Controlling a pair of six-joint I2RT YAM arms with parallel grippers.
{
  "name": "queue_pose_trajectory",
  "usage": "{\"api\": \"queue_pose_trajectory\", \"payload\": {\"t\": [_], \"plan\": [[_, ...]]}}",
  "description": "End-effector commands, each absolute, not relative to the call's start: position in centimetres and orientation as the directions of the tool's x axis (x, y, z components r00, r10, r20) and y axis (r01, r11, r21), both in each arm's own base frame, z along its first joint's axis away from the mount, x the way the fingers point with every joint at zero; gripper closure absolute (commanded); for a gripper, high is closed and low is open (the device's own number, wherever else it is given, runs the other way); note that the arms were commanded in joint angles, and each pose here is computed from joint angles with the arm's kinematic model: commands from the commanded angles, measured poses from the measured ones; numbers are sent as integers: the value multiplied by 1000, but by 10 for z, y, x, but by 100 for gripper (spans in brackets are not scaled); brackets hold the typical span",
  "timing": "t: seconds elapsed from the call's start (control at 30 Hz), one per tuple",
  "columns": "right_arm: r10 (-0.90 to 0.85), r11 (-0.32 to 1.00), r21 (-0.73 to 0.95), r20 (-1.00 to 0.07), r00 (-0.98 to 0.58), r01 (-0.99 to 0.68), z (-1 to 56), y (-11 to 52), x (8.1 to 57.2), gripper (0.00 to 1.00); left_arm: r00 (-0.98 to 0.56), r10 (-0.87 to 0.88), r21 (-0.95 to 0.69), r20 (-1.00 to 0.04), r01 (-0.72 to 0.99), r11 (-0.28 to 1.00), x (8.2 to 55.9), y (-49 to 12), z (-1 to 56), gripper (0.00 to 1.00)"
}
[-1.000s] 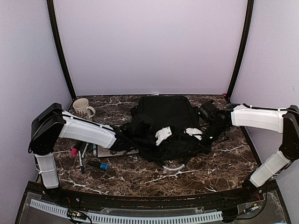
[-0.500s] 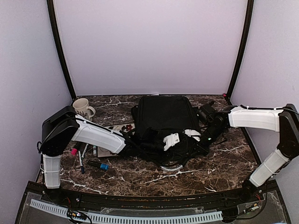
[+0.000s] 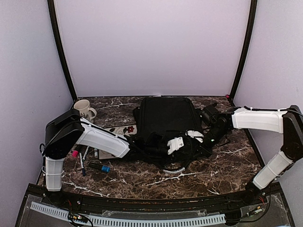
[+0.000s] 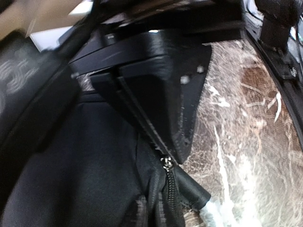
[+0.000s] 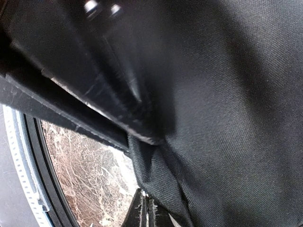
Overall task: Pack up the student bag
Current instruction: Hold the student bag at the center of the board, then zip the student bag into the largest pocket of the bag.
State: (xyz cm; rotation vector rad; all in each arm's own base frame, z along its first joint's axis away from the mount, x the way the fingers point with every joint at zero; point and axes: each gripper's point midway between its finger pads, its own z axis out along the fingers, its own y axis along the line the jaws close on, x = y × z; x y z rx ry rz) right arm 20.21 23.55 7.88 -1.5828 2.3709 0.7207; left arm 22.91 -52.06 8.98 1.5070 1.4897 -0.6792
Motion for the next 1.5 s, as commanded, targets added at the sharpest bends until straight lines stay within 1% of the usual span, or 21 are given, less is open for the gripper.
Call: {"api": "queue_pose_trajectory", "payload": {"t": [0.0,0.17,0.37,0.47,0.7,0.93,1.17,1.33,1.47], "plan": [[-795,336,252,-441,-417,-907,81,232,214,100,162,478,247,-863,961,121,231,-526,101,100],[-809,433,203,-341,-479,-878,61,194,225,100,169,491,262,-855,957,127,230,-519,103,100],[-787,519,199,-266,-556,-831,46,155,233,100,165,488,265,-857,953,144,228,-512,106,100],[-765,562,192,-247,-594,-804,40,142,241,100,161,487,261,-858,954,145,227,-509,107,100],[-718,643,145,-228,-658,-752,31,114,274,100,176,481,265,-859,957,122,219,-504,110,100],[-665,699,129,-245,-706,-703,30,93,302,100,181,475,258,-861,961,103,210,-501,113,100],[-642,719,119,-262,-721,-684,33,84,305,100,191,487,262,-852,961,83,204,-498,106,100],[-613,753,88,-265,-744,-652,34,66,304,100,240,511,330,-825,939,91,209,-491,102,100],[-575,785,85,-269,-773,-614,34,48,309,100,258,510,345,-821,935,82,209,-492,101,100]]}}
